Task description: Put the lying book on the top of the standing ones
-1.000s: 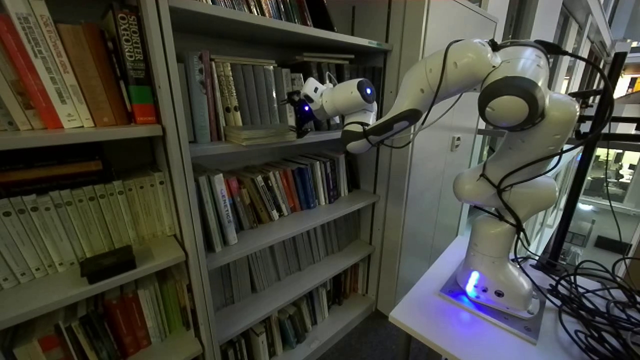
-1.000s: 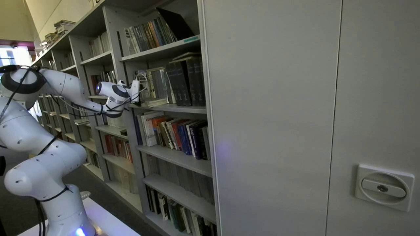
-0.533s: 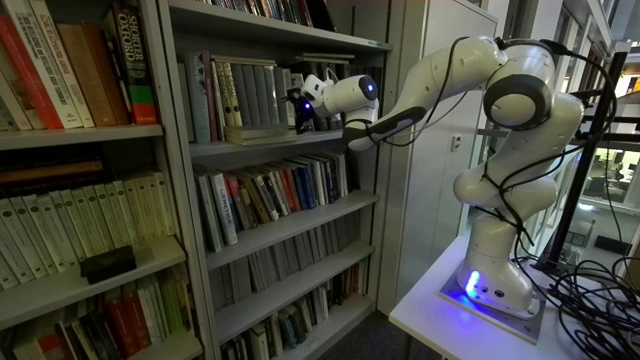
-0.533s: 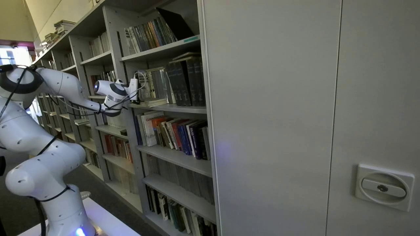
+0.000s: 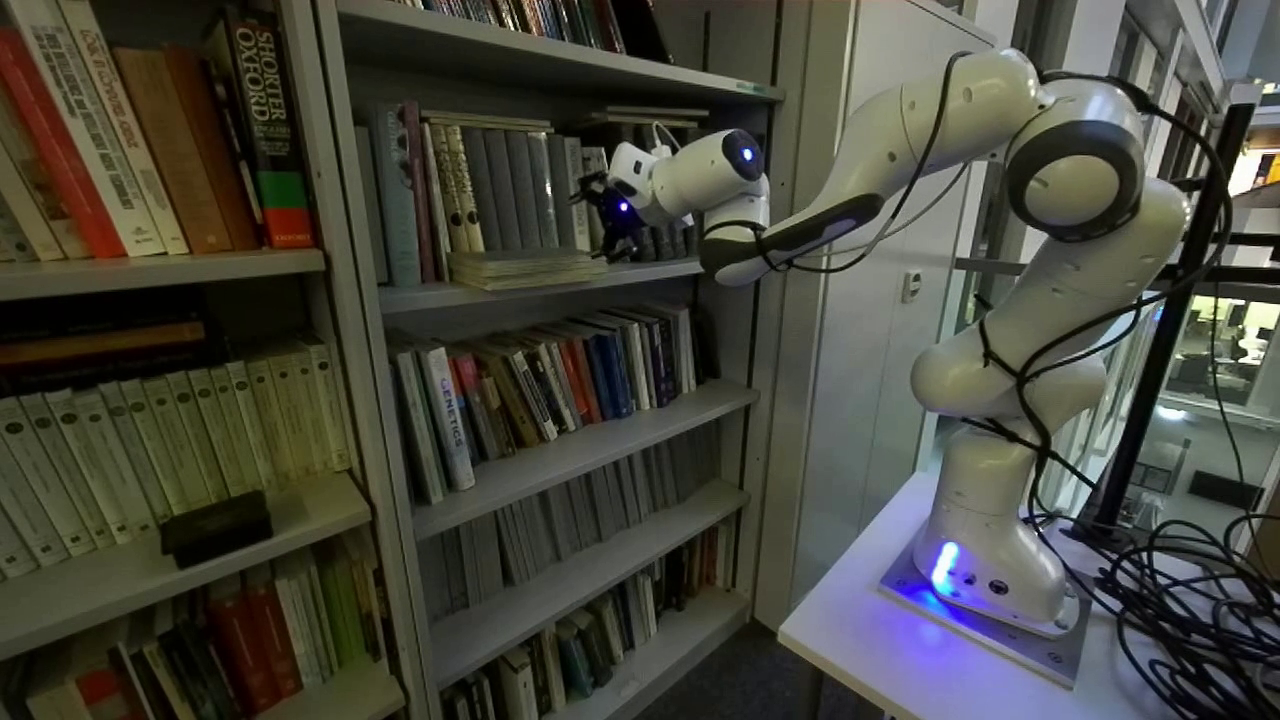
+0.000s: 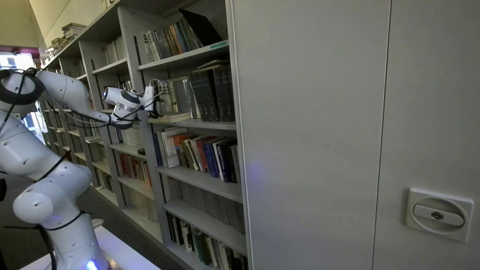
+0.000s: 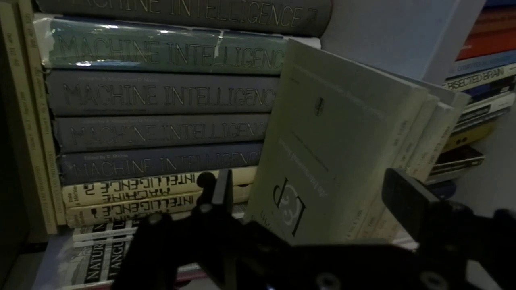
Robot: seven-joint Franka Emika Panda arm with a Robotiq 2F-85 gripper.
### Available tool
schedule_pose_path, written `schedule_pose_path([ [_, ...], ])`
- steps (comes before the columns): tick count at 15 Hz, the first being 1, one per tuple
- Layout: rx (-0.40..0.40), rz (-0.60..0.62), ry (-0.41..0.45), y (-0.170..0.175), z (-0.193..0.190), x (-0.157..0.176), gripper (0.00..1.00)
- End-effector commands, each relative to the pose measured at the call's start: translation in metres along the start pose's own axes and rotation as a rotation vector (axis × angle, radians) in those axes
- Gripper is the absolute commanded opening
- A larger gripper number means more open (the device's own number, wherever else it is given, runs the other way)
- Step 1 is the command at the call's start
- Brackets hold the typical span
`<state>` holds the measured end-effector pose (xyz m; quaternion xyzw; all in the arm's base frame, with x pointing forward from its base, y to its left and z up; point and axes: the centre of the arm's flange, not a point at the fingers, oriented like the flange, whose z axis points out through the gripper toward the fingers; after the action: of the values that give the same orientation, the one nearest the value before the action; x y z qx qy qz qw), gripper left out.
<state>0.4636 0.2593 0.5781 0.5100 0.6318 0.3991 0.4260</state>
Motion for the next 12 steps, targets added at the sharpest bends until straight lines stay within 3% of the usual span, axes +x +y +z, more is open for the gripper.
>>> schedule_pose_path([
  [1, 0.095, -0.077, 0.041, 0.002, -0.011, -0.009, 1.0],
  [5, 0.168, -0.118, 0.047, -0.008, -0.004, -0.008, 1.0],
  [11, 0.239, -0.087, 0.032, -0.008, 0.005, -0.015, 0.99],
  [12, 0.247, -0.089, 0.029, -0.009, 0.004, -0.016, 0.74],
])
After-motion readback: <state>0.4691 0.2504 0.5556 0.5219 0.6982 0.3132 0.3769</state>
